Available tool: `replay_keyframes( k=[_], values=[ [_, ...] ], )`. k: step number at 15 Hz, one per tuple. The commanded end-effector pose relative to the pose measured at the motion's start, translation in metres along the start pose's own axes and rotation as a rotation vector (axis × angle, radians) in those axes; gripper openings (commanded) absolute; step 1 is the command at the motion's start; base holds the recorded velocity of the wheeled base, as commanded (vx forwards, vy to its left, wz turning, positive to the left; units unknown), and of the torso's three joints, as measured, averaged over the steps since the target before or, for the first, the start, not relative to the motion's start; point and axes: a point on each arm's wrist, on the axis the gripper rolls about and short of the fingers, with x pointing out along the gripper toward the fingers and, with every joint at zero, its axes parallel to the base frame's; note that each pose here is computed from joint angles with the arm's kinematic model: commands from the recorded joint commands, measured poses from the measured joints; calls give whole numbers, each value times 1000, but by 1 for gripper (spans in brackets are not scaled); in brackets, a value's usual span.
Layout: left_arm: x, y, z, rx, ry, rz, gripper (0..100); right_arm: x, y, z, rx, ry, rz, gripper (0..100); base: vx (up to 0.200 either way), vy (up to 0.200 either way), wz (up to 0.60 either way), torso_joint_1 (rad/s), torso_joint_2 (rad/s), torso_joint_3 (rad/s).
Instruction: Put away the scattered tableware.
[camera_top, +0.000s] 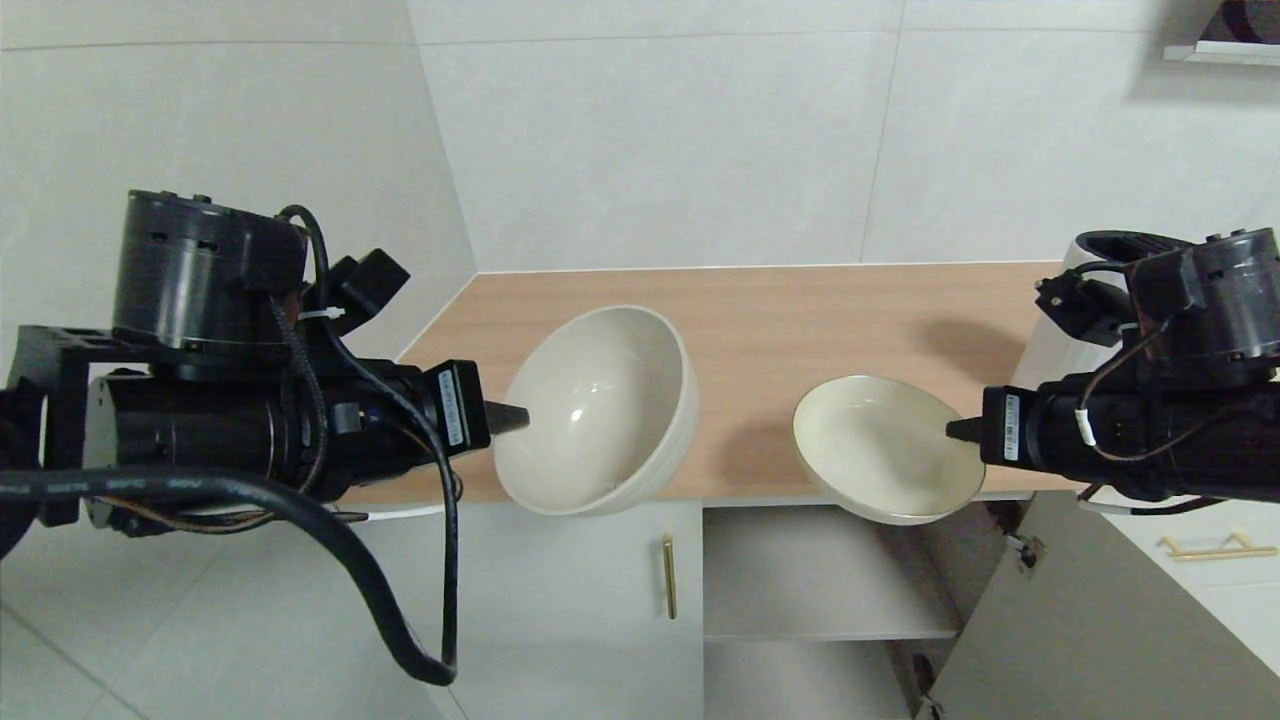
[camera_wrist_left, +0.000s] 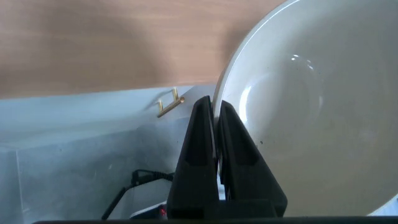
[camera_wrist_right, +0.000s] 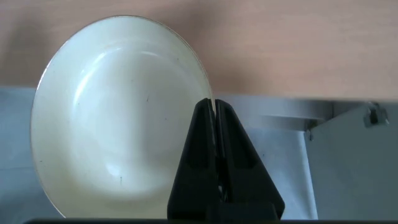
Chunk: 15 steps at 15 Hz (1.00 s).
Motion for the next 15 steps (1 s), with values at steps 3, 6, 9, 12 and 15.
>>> replay_keyframes(
  k=[3,6,9,12,15],
  values=[
    [14,-4,-11,15,62,2,0,-29,-4,-9,-9,-9,72,0,0,0,0,0,0,0],
    [22,-2,-14,13,93,23,0,-26,-5,-10,-10,-3,65,0,-133,0,0,2,3,-2],
    [22,-2,-14,15,93,22,0,-22,-5,-11,-12,8,59,0,-67,0,0,7,-1,2],
    [23,-2,-15,33,94,22,0,-18,-6,-14,-30,26,50,0,0,0,0,0,0,0],
    [23,-2,-15,36,95,22,0,-13,-6,-16,-30,35,45,0,0,0,0,0,0,0]
  ],
)
